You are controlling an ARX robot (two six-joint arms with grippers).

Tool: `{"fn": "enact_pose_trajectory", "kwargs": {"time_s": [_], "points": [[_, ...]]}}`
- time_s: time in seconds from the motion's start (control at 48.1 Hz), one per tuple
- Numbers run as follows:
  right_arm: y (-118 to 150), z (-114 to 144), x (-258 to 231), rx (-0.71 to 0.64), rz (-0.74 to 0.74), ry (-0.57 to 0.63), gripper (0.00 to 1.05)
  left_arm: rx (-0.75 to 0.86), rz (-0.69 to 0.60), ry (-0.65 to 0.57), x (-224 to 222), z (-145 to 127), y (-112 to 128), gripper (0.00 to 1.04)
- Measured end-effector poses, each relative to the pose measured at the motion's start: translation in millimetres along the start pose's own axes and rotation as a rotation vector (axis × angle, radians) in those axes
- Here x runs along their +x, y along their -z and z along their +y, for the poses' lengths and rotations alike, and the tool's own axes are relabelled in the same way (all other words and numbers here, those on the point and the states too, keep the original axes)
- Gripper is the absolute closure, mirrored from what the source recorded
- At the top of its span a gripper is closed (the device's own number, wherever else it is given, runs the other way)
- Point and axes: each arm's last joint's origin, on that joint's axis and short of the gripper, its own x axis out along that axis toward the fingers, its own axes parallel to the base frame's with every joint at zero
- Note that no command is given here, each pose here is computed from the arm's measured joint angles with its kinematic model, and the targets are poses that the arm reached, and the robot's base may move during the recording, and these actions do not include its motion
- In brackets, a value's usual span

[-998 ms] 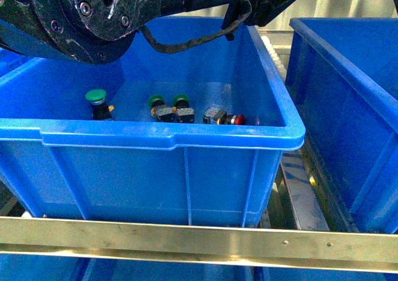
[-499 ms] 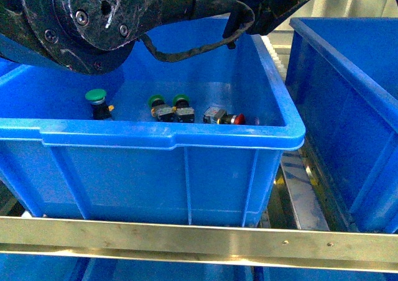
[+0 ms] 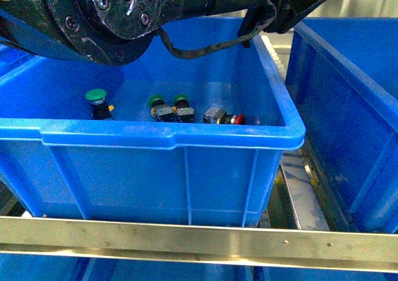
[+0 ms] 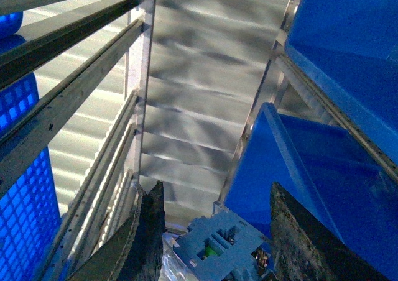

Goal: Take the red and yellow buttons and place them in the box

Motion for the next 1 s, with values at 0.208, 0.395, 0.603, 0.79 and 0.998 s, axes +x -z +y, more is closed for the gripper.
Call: {"fn": "enact_pose_trajectory", "kwargs": {"time_s": [0.208,0.395,0.603,0.79,0.998], "points": [[-3.3,-3.2,-2.4,0.014,-0.001,0.006,0.65,0.025,-0.07,-0.04,3.1,-0.5,-2.7,0.56],[-3.7,-5.1,-3.8,0.011,0.002,0.01,0.65,0.051,-0.172,-0.064,1.2,-2.0,-17.8,0.26],[-4.3,-5.4,-3.8,0.007,0.002,0.011,0.65,0.062,-0.262,-0.115,-6.9,-0.4,-32.9,0.09],[-7.0,-11.5,-0.1,-0.043,0.002,0.03,0.65,0.182,-0.262,-0.239,-42.3,-30.0,-50.0,0.08],[-13.8,-10.9,8.2,-0.113,-0.007,0.047,0.65,0.363,-0.312,-0.352,-125.0,-83.7,-68.9,0.08]]}}
